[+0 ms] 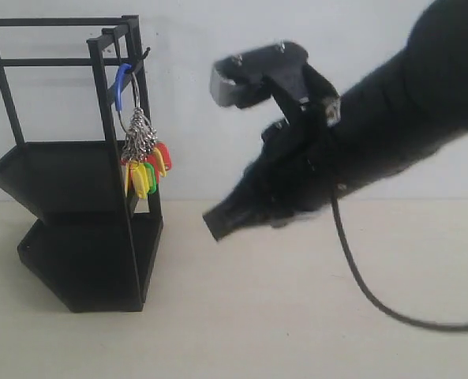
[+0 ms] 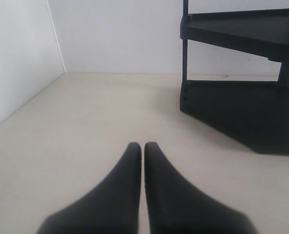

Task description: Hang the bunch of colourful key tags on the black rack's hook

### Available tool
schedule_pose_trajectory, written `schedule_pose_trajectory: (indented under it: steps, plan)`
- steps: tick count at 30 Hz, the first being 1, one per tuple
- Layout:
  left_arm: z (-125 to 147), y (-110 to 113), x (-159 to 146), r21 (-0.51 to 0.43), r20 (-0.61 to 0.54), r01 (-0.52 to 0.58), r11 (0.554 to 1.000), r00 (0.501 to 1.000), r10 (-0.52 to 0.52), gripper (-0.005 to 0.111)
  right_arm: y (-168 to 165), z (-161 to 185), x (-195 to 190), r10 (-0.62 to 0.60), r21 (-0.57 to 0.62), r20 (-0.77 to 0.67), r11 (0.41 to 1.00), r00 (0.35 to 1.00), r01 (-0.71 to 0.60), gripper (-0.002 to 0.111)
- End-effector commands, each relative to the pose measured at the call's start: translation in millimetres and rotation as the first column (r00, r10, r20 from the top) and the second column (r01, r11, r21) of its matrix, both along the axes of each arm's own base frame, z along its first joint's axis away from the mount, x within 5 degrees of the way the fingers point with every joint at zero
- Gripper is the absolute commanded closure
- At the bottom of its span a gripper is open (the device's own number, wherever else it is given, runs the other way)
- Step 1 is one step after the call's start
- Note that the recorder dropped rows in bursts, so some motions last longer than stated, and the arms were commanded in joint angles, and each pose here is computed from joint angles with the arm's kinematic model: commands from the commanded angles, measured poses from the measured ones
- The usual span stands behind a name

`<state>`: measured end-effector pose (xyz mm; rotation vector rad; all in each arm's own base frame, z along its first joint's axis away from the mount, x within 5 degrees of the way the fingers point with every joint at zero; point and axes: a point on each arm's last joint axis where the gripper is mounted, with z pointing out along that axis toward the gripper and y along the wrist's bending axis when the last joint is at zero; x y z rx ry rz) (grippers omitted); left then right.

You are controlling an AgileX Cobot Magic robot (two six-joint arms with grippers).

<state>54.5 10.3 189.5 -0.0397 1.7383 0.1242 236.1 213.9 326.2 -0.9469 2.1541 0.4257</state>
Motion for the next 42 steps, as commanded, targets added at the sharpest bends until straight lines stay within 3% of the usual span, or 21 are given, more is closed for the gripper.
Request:
schedule_pose_trajectory:
  steps: [1,6,10,25,30,35,42]
  plan:
    - [1,0,0,-0.005,0.000,0.001,1.000,1.000,-0.001,0.102,-24,-37,-30,-0.042,0.001,-0.107,0.999,0.993,0.042,0.108]
    - [1,0,0,-0.005,0.000,0.001,1.000,1.000,-0.001,0.102,-48,-56,-59,-0.102,0.051,-0.160,0.993,0.982,0.111,0.108]
    - [1,0,0,-0.005,0.000,0.001,1.000,1.000,-0.001,0.102,-54,-65,-71,-0.127,-0.009,-0.282,0.992,0.951,0.129,0.108]
    - [1,0,0,-0.005,0.000,0.001,1.000,1.000,-0.001,0.102,-59,-51,-76,-0.099,0.035,-0.217,0.993,0.971,0.109,0.108]
    - [1,0,0,-0.005,0.000,0.001,1.000,1.000,-0.001,0.102,-76,-36,-93,-0.090,0.123,-0.101,0.987,0.991,0.102,0.108]
    - [1,0,0,-0.005,0.000,0.001,1.000,1.000,-0.001,0.102,-104,-49,-119,-0.079,0.181,0.084,0.981,0.993,0.062,0.108]
    - [1,0,0,-0.005,0.000,0.001,1.000,1.000,-0.001,0.102,-158,-72,-149,-0.341,0.419,0.292,0.885,0.894,0.201,0.108]
